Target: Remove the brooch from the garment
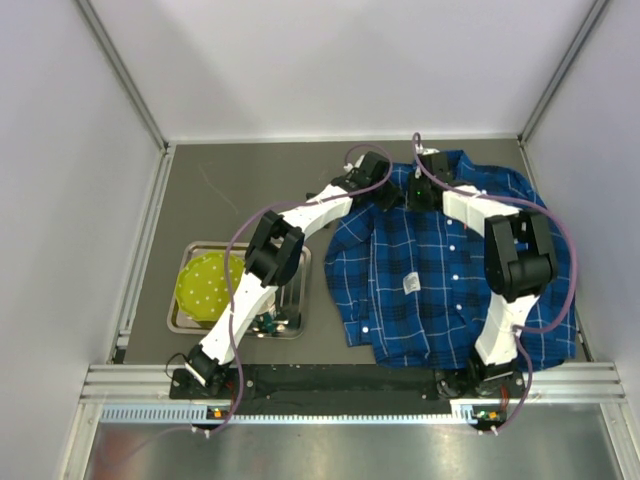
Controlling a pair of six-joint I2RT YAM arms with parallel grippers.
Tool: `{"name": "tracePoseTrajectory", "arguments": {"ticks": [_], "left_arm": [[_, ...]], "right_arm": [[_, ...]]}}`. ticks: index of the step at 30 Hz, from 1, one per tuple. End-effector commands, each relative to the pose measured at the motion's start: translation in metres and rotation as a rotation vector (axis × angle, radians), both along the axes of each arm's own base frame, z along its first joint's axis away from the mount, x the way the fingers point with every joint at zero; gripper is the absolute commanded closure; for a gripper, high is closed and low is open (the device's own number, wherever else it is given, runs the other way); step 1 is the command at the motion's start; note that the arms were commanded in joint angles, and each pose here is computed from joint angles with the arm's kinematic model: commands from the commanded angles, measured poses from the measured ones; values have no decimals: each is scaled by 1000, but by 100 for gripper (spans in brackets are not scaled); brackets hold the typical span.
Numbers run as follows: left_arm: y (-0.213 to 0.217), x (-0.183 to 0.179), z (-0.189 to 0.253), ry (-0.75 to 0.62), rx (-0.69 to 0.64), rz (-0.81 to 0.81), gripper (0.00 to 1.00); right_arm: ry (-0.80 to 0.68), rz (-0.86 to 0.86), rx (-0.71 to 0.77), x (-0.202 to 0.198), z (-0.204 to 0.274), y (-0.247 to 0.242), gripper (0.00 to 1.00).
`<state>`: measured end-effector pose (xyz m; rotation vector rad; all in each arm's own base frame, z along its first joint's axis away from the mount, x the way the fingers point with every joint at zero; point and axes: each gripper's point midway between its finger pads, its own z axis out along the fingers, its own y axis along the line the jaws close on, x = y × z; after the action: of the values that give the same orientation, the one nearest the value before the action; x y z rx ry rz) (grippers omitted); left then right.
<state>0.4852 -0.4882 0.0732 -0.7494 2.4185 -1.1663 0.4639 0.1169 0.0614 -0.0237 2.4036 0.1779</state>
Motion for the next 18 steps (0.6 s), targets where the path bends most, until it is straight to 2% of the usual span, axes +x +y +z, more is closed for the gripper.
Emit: {"name": "tracePoseTrajectory", "arguments": {"ticks": [1,7,10,11,14,16,18], "left_arm": [[-14,-3,48,-48,-82,-25,100],[-14,-2,49,-51,-88,-28,100],[-14,-1,51,-56,-92,-28,100],[-14,-1,50,-54,-91,-30,100],[-14,-1,49,-59,-91,-32,100],[-14,-1,49,-68,-89,-43,84],[-13,0,52,-100,-94,-52,72]], "right_arm": [[-95,-15,-85,24,23,0,67],[-83,-27,-121,30,21,-1,70],[-81,-32,-129,30,21,-2,74],[-83,-33,-129,31,22,-2,79],[-86,-45,-134,31,23,-4,82],[-86,-60,-137,31,22,-6,82],[-86,-62,-128,32,22,-4,82]]}}
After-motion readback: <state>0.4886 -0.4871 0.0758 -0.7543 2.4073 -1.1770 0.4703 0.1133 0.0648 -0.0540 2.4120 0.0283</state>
